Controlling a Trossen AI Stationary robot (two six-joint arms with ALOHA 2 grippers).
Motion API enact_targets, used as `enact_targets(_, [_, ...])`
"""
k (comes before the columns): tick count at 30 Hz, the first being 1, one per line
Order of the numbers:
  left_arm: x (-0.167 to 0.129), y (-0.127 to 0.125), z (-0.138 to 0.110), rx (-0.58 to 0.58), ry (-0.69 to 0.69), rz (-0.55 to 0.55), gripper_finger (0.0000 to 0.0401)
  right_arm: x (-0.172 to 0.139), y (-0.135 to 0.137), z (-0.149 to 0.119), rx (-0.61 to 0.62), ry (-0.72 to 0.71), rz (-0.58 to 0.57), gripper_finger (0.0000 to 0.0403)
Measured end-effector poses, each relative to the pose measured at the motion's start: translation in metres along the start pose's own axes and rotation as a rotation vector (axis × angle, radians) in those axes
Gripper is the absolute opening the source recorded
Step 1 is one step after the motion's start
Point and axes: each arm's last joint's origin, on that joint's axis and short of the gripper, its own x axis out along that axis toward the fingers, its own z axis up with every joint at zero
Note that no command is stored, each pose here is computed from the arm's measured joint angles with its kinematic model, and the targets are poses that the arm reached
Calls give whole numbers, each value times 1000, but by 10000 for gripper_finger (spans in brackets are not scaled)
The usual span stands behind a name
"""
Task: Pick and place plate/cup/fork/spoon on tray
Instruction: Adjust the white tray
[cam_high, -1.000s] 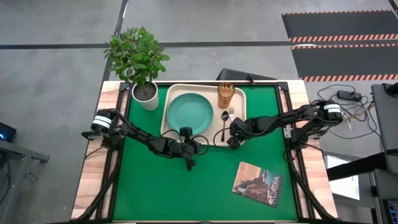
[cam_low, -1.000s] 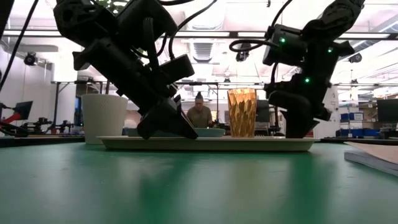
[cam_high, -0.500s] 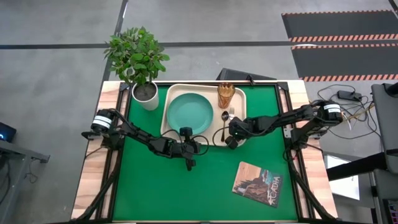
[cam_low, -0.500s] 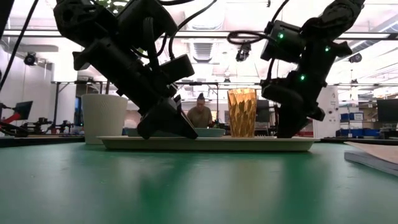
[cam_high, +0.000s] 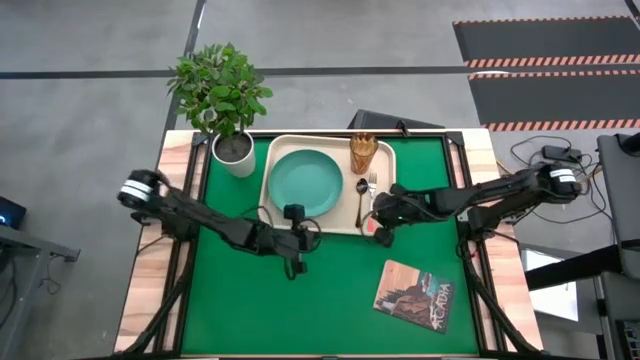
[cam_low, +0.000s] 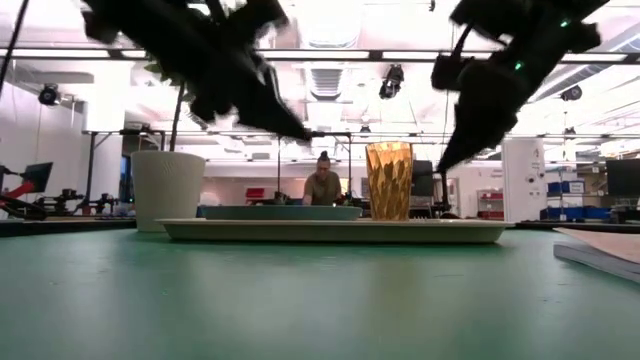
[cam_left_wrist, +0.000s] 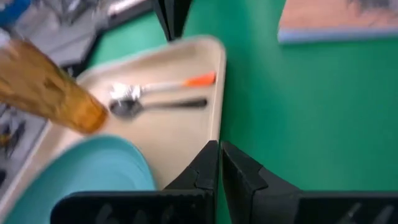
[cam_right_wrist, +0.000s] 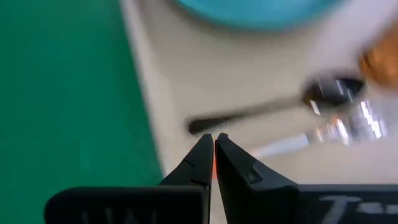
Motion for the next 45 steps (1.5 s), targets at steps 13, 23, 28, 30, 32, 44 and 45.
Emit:
enact_targets(13, [-98,42,-22,-74,-277,-51,0,-28,-13,-46,-111,-403,164,8])
enact_targets(23, [-133,62,-59,-205,-498,-18,0,-22,-17,-77,96,-257,360,8])
enact_targets(28, [-139,66,-66,-231,-528,4,0,-8,-17,-94,149,-82,309,8])
enact_targets(30, [-141,67,-66,-239,-538,8,0,-2,-18,-100,159,-23,280,8])
enact_targets(32, [-141,67,-67,-237,-535,8,0,3,-18,-102,165,1,247,8])
enact_targets(44, [-140,67,-68,-239,-527,21,0,13,-26,-105,203,-11,-32,8])
enact_targets(45, [-140,67,-67,-241,-528,23,0,12,-27,-104,211,-5,-41,8])
